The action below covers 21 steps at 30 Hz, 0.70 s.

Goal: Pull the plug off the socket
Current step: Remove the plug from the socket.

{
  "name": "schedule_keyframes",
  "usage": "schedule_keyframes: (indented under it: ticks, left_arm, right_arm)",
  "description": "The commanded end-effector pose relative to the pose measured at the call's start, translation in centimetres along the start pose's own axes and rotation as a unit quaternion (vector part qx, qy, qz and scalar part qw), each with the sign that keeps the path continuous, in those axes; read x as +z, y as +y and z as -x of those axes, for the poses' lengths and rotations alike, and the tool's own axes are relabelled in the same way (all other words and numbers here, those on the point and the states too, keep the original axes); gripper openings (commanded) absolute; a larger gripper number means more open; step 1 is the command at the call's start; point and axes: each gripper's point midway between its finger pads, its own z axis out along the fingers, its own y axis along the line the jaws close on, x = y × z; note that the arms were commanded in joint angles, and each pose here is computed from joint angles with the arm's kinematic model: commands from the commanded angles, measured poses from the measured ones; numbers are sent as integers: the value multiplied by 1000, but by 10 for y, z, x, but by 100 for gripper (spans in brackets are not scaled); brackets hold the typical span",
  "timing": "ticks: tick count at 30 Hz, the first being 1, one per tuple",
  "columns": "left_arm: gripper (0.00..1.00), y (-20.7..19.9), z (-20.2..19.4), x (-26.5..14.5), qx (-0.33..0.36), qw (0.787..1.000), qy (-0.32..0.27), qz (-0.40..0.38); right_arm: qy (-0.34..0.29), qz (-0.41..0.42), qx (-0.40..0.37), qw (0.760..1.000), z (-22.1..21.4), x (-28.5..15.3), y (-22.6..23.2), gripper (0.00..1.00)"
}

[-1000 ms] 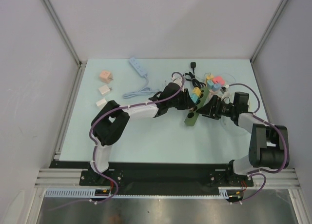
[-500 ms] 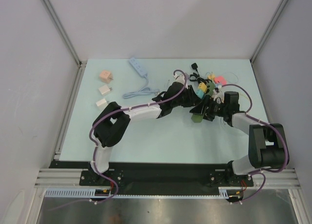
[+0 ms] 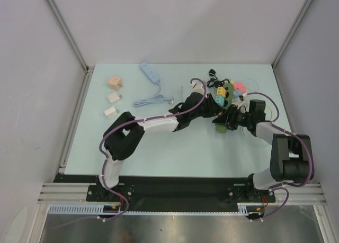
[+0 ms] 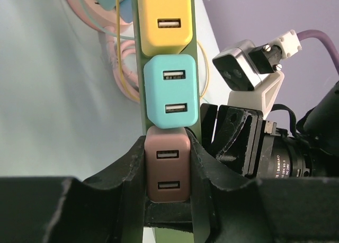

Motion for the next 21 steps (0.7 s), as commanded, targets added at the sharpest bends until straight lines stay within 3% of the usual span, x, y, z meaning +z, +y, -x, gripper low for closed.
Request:
schedule_keyframes:
  ticks: [1, 10, 15, 20, 21]
  left_arm:
    - [0, -86, 65, -41, -26, 987, -92, -125]
    - [0, -73, 65, -67, -24, 990, -103, -89]
    - [0, -71, 55, -67, 11, 995, -61, -74]
    - [0, -49, 37, -50, 29, 1000, 0, 7]
    - [0, -63, 49, -47, 31, 999, -7, 3]
  right_arm:
    - [-70, -63, -9, 996, 35, -18, -29, 0]
    - [-96, -93, -10, 991, 47, -32, -41, 0]
    - [-98, -106, -21, 989, 49, -34, -45, 0]
    - [-108, -128, -41, 985, 54, -36, -47, 0]
    - [-110, -130, -49, 984, 55, -36, -46, 0]
